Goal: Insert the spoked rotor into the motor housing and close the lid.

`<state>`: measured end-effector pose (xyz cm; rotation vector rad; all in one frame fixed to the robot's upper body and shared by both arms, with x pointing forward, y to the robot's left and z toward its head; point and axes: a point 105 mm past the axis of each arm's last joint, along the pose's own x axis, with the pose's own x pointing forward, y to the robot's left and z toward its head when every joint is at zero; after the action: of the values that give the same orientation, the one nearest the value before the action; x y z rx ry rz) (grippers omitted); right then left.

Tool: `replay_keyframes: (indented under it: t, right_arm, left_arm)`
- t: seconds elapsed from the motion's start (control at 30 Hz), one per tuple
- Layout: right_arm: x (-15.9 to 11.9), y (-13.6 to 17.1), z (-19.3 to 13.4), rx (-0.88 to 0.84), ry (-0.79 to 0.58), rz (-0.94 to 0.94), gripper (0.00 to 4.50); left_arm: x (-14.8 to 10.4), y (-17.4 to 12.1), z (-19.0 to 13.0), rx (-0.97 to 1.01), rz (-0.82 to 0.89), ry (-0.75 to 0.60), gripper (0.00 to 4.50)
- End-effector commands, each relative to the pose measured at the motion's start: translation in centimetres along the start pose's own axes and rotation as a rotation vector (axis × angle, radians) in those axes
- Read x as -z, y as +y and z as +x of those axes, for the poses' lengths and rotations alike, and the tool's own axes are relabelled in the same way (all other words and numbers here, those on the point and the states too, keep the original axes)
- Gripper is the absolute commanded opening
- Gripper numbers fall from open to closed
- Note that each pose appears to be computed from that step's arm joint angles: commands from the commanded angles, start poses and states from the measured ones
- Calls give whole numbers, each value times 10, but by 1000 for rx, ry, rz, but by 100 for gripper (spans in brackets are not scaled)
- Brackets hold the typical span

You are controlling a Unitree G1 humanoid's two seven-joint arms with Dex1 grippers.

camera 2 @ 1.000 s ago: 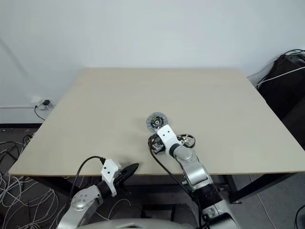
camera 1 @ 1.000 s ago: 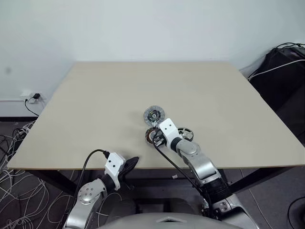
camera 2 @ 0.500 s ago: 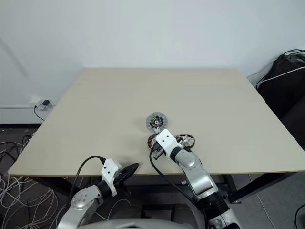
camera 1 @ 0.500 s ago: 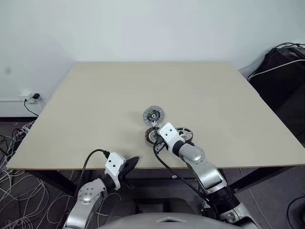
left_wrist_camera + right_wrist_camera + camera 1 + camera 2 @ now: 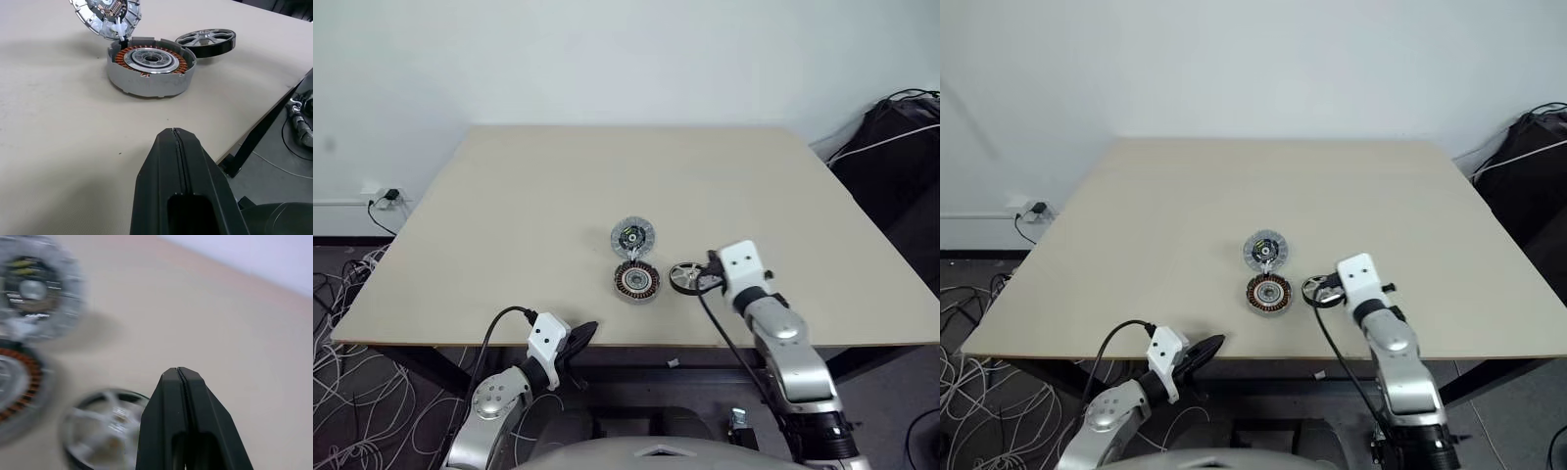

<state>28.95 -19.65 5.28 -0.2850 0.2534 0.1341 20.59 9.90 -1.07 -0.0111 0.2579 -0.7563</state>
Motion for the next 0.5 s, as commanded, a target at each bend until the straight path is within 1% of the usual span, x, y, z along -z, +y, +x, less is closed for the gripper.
replay_keyframes:
  t: [0.03, 0.1, 0.2, 0.27, 0.33, 0.43, 0.5]
  right_arm:
    - [-2, -8, -14, 37, -9, 84, 19]
    - [7, -7, -20, 59, 13, 198, 62]
    - [14, -2, -23, 86, 32, 370, 161]
    - [19, 3, -23, 111, 47, 541, 228]
    - [20, 7, -22, 115, 57, 643, 290]
    - [19, 14, -18, 105, 67, 897, 290]
    - [18, 16, -15, 92, 75, 1008, 290]
  left_arm:
    - [-14, 1, 3, 15, 21, -43, 0]
    - [-14, 2, 3, 18, 22, -40, 0]
    - [-14, 3, 4, 21, 24, -35, 0]
    - [-14, 4, 4, 22, 25, -32, 0]
    - [-14, 4, 4, 22, 25, -31, 0]
    - [-13, 5, 4, 21, 26, -25, 0]
    - [-13, 5, 4, 20, 25, -23, 0]
